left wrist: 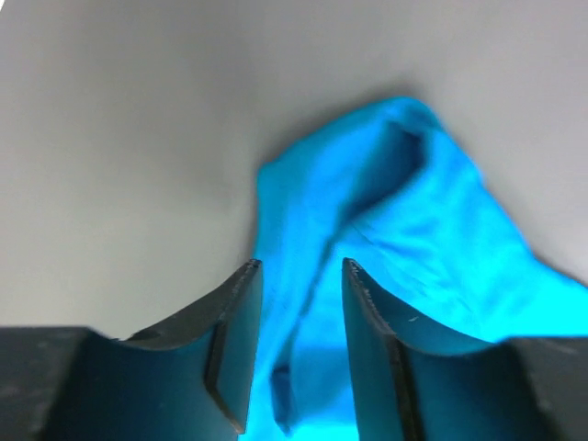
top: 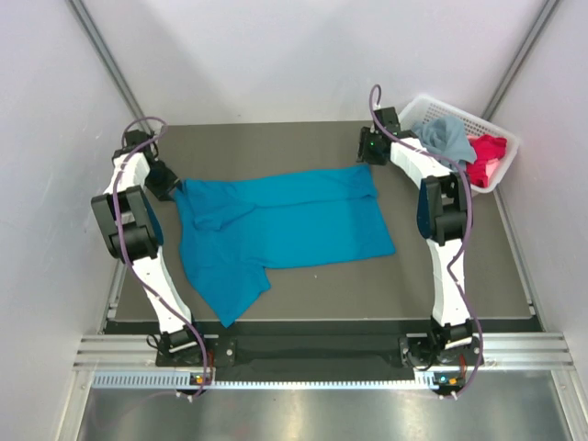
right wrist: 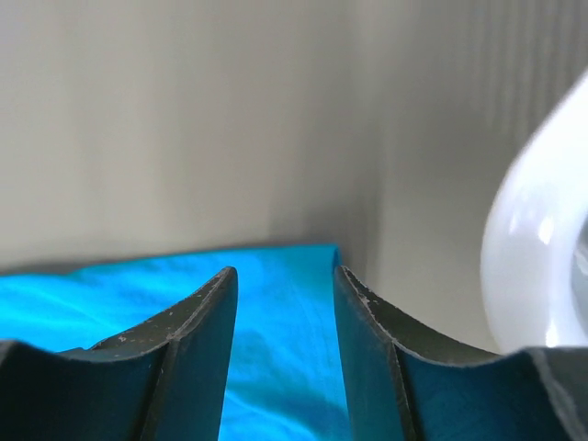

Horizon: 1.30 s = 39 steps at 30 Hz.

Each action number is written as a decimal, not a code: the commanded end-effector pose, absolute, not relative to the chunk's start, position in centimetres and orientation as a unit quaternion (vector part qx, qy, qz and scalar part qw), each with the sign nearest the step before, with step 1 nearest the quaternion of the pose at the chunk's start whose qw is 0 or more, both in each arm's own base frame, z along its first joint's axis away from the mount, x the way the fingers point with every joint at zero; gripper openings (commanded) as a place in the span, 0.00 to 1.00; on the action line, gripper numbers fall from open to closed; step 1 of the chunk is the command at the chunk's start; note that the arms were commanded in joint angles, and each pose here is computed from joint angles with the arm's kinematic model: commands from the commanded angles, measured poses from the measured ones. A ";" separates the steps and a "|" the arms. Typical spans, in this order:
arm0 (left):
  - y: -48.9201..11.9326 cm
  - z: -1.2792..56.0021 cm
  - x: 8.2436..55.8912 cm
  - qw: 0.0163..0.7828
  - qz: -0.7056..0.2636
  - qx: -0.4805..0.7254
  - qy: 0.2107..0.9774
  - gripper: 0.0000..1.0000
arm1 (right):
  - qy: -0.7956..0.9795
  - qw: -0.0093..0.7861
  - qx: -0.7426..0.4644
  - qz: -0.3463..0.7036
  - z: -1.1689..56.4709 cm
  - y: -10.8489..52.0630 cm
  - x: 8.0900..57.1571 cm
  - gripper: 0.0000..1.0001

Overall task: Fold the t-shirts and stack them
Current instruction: Fold the tshirt

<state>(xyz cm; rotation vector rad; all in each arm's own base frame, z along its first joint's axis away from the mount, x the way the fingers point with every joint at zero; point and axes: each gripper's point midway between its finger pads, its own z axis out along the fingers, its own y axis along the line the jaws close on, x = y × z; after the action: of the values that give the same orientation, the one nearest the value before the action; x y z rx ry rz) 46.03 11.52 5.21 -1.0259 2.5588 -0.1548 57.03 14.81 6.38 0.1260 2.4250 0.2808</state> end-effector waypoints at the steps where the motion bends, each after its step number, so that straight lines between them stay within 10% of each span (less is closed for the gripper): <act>1: 10.4 11.1 47.5 0.259 -0.086 -0.351 0.895 0.44 | 0.923 0.368 0.045 0.101 7.6 14.0 59.0 0.47; 39: 7.9 9.2 51.6 0.277 -0.125 -0.291 0.907 0.46 | 0.939 0.339 0.032 0.043 4.7 11.5 56.8 0.43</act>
<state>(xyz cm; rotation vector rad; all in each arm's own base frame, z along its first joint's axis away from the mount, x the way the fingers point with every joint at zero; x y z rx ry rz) 50.92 6.79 8.46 -0.7901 2.4647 -0.3779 56.46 14.49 3.58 0.0022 2.4618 0.1926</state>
